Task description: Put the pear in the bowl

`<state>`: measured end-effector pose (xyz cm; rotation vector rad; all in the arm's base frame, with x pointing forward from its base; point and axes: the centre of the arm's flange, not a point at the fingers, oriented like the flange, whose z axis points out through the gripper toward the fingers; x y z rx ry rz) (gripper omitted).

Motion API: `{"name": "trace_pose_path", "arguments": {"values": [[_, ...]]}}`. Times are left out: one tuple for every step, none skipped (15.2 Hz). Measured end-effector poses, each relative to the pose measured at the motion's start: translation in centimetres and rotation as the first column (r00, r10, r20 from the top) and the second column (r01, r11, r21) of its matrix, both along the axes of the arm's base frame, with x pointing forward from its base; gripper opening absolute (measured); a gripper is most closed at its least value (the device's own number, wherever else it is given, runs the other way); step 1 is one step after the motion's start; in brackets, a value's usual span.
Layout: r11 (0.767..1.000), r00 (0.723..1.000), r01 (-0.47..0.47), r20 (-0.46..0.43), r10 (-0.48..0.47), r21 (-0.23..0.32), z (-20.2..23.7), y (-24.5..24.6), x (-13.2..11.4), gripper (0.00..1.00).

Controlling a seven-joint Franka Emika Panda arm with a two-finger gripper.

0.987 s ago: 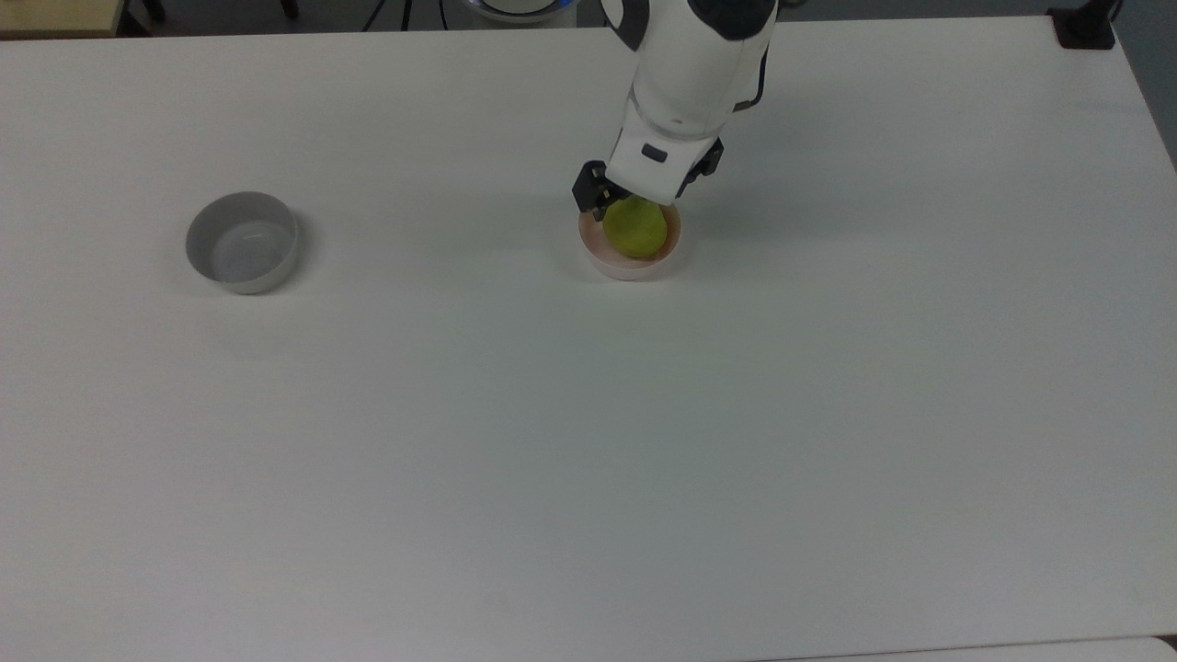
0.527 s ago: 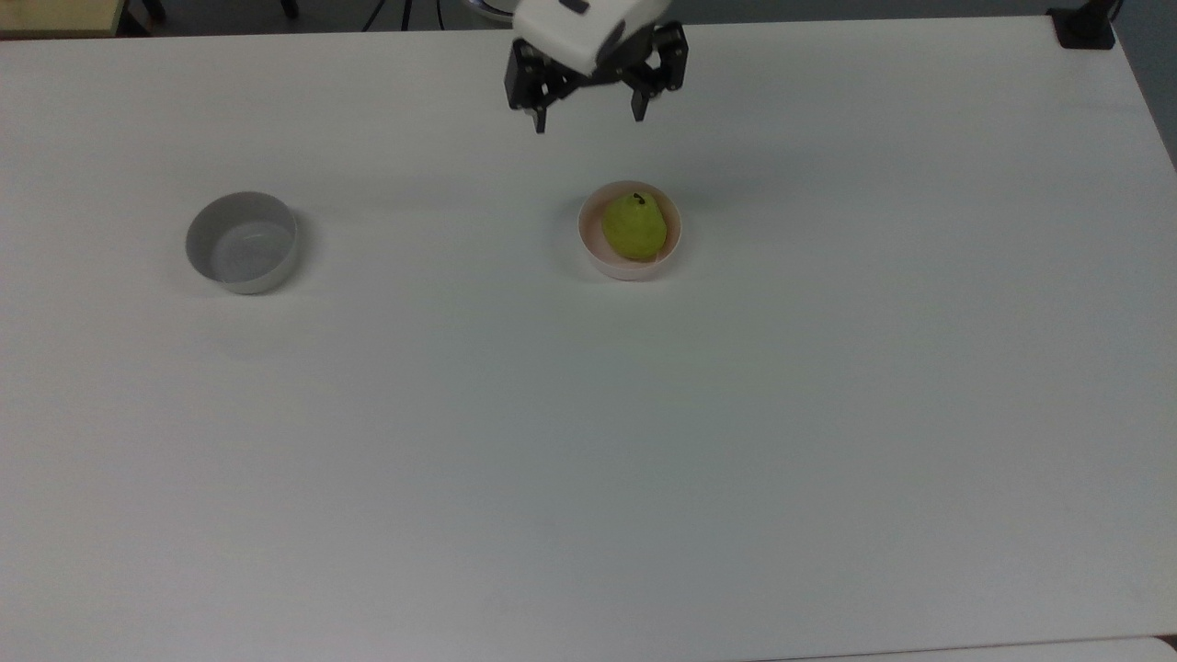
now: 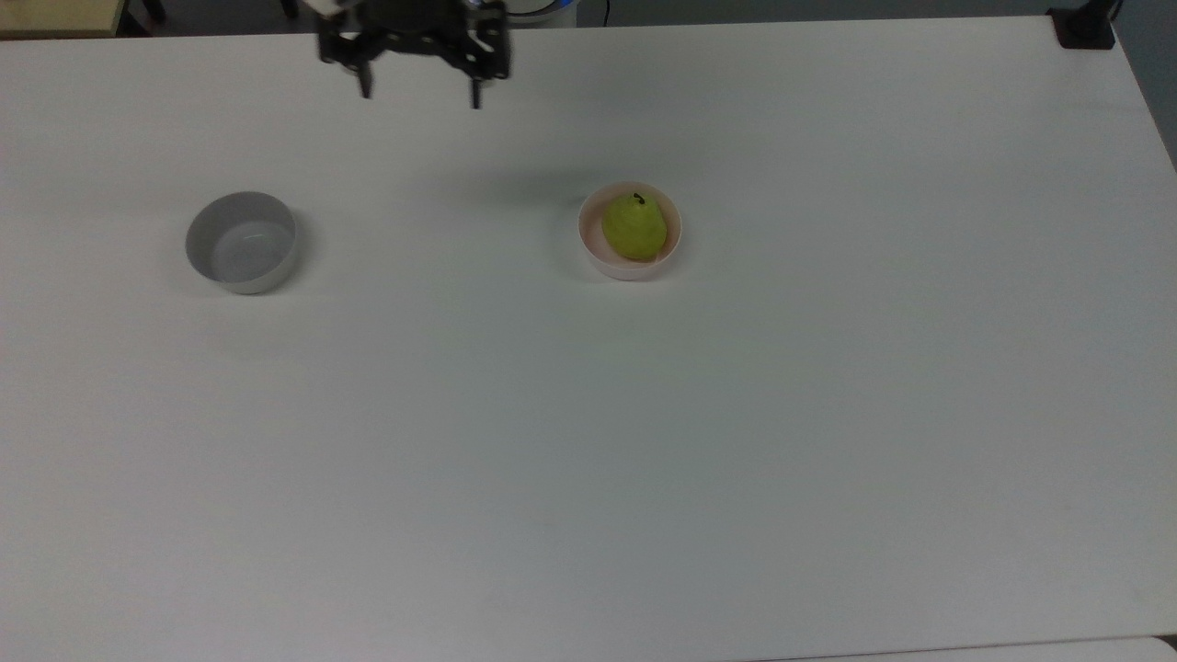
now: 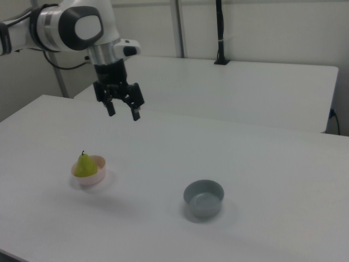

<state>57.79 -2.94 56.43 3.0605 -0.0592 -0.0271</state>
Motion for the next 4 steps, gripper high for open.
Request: {"name": "trace_pose_path", "arguments": {"values": [[0.999,0.999,0.037,0.007,-0.037,0.0,0.4,-2.2,-0.3,1.0],[0.998,0.998,0.057,0.01,-0.057,0.001,0.6,-3.3,-0.5,1.0],[0.998,0.998,0.064,0.011,-0.064,0.001,0.6,-3.7,-0.5,1.0],[0.998,0.998,0.068,0.013,-0.068,0.0,0.7,-3.9,-0.6,1.0]]}}
